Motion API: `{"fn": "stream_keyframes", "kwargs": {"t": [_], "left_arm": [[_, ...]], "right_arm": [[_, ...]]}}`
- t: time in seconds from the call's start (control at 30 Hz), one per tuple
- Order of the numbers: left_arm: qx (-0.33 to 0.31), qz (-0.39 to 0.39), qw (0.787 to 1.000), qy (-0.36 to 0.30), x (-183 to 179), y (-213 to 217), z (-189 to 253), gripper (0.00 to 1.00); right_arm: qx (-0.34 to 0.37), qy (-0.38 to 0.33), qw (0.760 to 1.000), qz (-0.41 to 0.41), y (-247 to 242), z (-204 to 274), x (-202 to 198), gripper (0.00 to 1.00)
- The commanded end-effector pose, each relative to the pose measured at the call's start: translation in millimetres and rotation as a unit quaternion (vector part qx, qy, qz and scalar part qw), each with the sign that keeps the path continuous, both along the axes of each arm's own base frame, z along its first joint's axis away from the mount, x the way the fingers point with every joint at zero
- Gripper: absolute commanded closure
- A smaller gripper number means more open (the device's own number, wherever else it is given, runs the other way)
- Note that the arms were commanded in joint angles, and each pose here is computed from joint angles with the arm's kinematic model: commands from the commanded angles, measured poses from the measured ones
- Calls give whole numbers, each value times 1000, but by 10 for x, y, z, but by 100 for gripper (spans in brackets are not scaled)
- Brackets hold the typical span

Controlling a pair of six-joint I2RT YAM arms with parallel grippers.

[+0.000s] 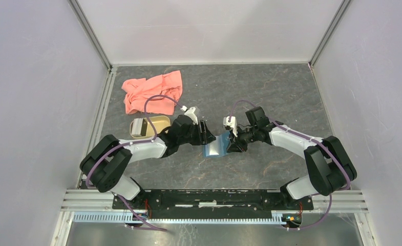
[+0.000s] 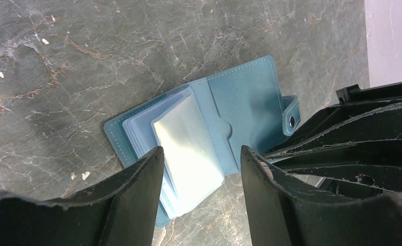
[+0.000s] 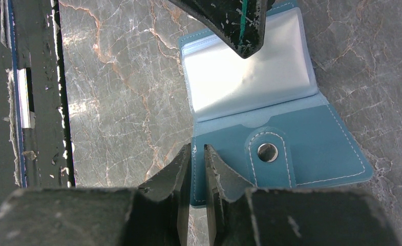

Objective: Put the credit cards into the card holder
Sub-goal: Open the card holder at the center of the board.

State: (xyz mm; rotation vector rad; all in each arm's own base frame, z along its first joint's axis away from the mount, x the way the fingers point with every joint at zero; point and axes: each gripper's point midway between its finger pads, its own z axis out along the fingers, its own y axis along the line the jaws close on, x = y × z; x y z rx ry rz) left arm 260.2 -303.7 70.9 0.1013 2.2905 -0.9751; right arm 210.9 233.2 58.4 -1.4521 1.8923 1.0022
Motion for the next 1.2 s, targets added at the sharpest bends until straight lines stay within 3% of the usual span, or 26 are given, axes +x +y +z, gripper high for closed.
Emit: {"fn": "stream_keyframes", "kwargs": {"t": [0.0, 0.53, 1.17], "left_arm": [[1, -3, 999, -40, 136, -37, 198, 37], [26, -10, 999, -24, 202, -89, -54, 37], [-87, -54, 995, -11, 11, -346, 250, 39]], "right_arm": [[10, -5, 1000, 10, 40, 47, 7, 79], [11, -5, 1000, 12, 44, 45, 3, 79], [11, -5, 1000, 13, 43, 53, 1, 79]]}}
